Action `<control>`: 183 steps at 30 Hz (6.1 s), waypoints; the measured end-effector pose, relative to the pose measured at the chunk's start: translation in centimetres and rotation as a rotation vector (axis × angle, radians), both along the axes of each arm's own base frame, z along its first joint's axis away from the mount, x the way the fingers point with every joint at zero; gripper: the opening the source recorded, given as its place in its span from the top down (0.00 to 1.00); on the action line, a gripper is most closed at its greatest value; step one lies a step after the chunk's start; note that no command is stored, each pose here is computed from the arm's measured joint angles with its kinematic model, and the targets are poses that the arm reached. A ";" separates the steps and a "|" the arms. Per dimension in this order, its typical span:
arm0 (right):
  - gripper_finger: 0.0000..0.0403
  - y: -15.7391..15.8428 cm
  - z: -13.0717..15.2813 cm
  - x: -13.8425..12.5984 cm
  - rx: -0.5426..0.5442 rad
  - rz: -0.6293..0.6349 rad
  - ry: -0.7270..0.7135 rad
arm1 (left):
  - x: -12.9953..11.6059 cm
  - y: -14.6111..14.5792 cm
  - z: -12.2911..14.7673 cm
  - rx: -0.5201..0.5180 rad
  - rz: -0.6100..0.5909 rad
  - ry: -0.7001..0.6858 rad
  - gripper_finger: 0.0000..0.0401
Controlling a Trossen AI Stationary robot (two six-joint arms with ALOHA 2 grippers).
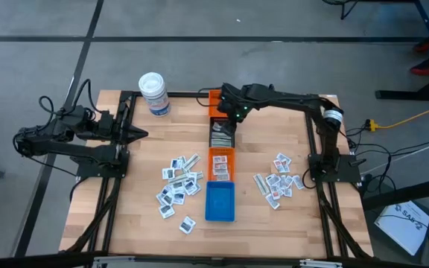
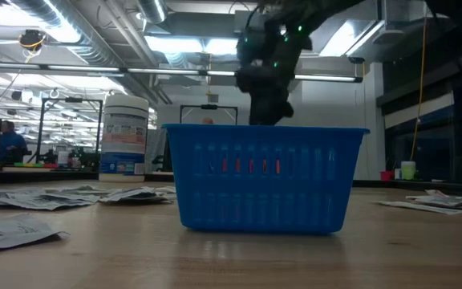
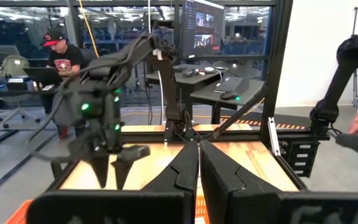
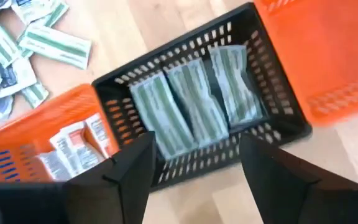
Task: Pick & Place First Aid Supplies
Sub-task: Put the orange ointment pack into the bottom orange bin, then put the green bandage into the black bin
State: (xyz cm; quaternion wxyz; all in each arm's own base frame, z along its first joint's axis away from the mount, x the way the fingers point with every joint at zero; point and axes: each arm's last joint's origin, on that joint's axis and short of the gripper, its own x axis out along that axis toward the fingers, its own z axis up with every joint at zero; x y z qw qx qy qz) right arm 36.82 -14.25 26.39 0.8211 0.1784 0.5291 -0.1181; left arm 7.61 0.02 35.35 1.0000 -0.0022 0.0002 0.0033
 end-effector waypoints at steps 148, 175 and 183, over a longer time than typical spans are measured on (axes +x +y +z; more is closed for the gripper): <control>0.72 17.0 0.2 -3.6 0.237 -0.048 -0.213 | 0.0 0.0 0.0 0.000 0.000 0.000 0.97; 0.62 12.6 -5.9 0.7 -0.080 0.452 0.011 | 0.0 0.0 0.0 0.000 0.000 0.000 0.97; 0.40 11.1 -5.7 0.8 -0.059 0.351 -0.012 | 0.0 0.0 0.0 0.000 0.000 0.000 0.97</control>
